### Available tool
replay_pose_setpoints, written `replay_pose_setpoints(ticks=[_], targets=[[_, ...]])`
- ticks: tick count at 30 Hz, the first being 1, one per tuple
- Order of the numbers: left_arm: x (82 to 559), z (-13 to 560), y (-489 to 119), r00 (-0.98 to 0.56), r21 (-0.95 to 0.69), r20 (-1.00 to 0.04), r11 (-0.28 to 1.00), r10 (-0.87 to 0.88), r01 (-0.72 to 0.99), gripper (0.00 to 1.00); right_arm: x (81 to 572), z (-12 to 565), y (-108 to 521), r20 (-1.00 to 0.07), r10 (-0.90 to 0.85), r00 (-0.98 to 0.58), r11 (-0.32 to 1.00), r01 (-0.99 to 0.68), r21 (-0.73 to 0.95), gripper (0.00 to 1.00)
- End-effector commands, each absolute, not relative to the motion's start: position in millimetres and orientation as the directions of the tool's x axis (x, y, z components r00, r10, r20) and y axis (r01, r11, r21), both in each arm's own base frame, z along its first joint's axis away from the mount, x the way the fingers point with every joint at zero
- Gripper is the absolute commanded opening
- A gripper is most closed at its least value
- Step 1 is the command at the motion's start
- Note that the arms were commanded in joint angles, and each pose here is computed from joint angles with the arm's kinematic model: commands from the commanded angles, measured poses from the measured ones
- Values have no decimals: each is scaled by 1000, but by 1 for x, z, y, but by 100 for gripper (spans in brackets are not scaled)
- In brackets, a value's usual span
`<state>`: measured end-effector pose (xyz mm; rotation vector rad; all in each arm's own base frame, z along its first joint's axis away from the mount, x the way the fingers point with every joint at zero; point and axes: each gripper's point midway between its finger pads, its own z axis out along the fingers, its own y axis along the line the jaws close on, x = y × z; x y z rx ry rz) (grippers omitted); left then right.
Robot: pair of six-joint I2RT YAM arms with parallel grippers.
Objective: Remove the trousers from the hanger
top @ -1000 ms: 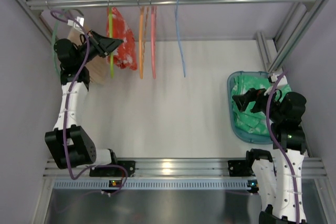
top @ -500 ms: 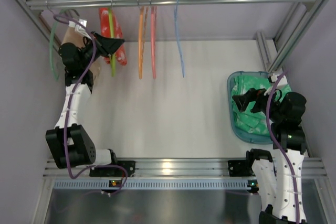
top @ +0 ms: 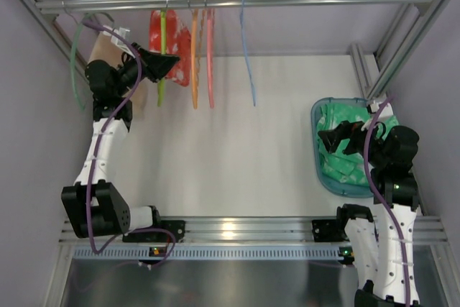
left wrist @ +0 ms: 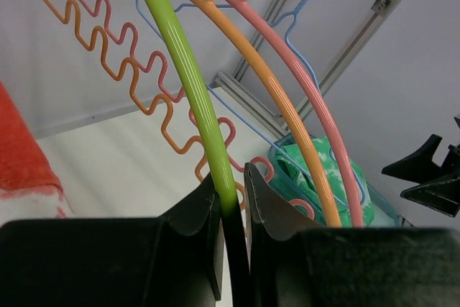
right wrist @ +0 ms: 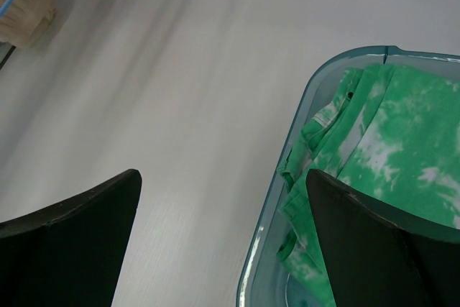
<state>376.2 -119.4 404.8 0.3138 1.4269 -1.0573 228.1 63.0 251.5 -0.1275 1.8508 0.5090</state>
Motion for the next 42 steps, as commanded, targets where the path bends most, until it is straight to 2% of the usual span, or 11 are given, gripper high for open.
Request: replay_pose_setpoints(ticks=[1,7,11,15,17,21,25,28,31,37,42], targets=[[297,523,-137,480,302,-847,537,-229,788,0,230,255,62,-932,159,-326,901,-337,272,99],[285,530,-138,431,233,-856,532,-286,814,0,228,259,61,-937,148,-317,905,-338,257,99],[278,535,-130,312,41,-871,576,-380,816,0,227,264,63,-939,150,-310,901,-348,258,99],[260,535,-127,147,-183,-851,547,-504,817,0,226,270,66,-943,148,-297,893,-370,256,99],[245,537,-126,110,-245,-829,534,-548,809,0,225,276,69,-948,145,-282,887,-388,251,99],[239,519,-119,-60,-488,-751,492,-658,721,0,222,296,79,-964,131,-230,855,-466,227,100],[226,506,-115,-134,-601,-699,476,-702,642,0,225,318,89,-972,155,-174,817,-531,226,99],[224,503,-109,-159,-674,-651,469,-742,570,0,229,332,97,-972,193,-133,792,-564,234,99],[215,506,-109,-170,-692,-634,455,-755,560,0,232,345,110,-984,168,-61,785,-596,171,99],[206,522,-106,-175,-716,-603,431,-778,550,0,221,365,187,-993,105,50,669,-742,33,99],[199,538,-106,-205,-745,-564,385,-800,545,0,212,382,251,-981,145,130,590,-807,-19,99]])
